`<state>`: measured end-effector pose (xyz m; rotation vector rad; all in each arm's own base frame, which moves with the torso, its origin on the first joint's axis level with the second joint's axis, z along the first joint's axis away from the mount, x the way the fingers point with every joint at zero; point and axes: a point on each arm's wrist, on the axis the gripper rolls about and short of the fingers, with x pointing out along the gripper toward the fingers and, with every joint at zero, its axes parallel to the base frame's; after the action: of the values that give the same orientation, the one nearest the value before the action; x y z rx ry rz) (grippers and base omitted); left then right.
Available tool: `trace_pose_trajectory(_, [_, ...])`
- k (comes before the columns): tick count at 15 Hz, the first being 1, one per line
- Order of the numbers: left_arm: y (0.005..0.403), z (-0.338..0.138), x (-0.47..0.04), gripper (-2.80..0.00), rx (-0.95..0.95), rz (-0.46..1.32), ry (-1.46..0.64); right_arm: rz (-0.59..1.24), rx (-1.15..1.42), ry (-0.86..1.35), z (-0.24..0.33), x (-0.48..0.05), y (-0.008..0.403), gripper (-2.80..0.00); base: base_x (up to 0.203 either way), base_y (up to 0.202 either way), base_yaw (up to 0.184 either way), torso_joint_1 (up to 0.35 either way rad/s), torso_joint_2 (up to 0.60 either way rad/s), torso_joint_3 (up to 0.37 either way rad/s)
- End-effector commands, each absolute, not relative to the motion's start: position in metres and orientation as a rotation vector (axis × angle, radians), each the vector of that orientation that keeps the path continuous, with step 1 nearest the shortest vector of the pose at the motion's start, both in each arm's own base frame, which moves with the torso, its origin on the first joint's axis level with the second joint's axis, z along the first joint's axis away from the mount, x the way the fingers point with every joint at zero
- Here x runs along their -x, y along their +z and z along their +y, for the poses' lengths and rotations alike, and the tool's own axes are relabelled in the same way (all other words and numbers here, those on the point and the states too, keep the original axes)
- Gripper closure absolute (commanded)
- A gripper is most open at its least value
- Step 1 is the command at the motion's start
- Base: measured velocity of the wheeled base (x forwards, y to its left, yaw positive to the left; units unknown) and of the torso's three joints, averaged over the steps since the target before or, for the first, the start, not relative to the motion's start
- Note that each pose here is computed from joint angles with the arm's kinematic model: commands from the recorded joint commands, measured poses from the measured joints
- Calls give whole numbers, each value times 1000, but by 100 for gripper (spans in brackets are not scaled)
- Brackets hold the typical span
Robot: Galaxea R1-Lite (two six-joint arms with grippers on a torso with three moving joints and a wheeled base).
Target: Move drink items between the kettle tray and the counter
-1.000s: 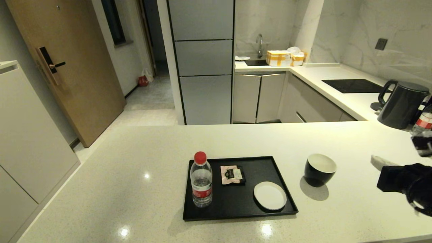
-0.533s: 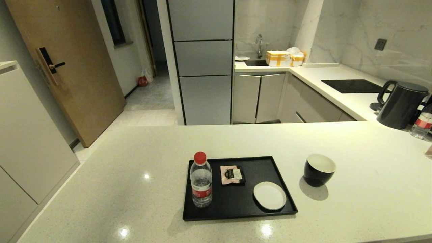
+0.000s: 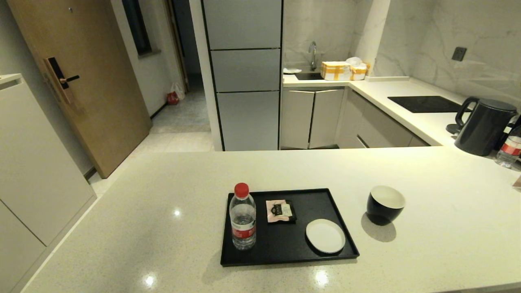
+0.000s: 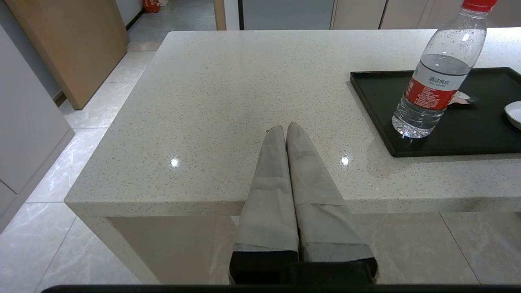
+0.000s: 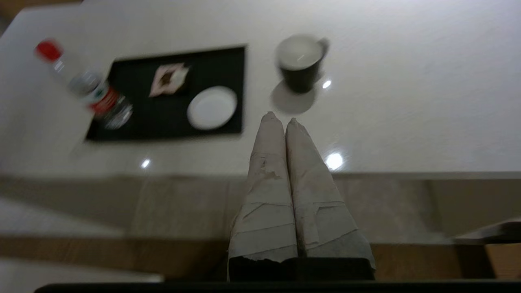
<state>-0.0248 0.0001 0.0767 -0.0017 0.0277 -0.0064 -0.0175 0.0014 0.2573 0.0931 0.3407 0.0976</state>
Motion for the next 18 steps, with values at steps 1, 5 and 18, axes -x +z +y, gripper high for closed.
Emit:
trace_pose_trajectory(1, [77, 0, 25, 0, 1, 28, -6, 444, -127, 252, 5, 10, 253, 0, 0, 0, 0, 0, 0, 0])
trace_pose_trajectory(5, [77, 0, 25, 0, 1, 28, -6, 626, -184, 375, 9, -30, 248, 0, 0, 0, 0, 0, 0, 0])
trace_pose_trajectory(18, [77, 0, 25, 0, 1, 28, -6, 1117, -239, 529, 73, -246, 198, 0, 0, 0, 0, 0, 0, 0])
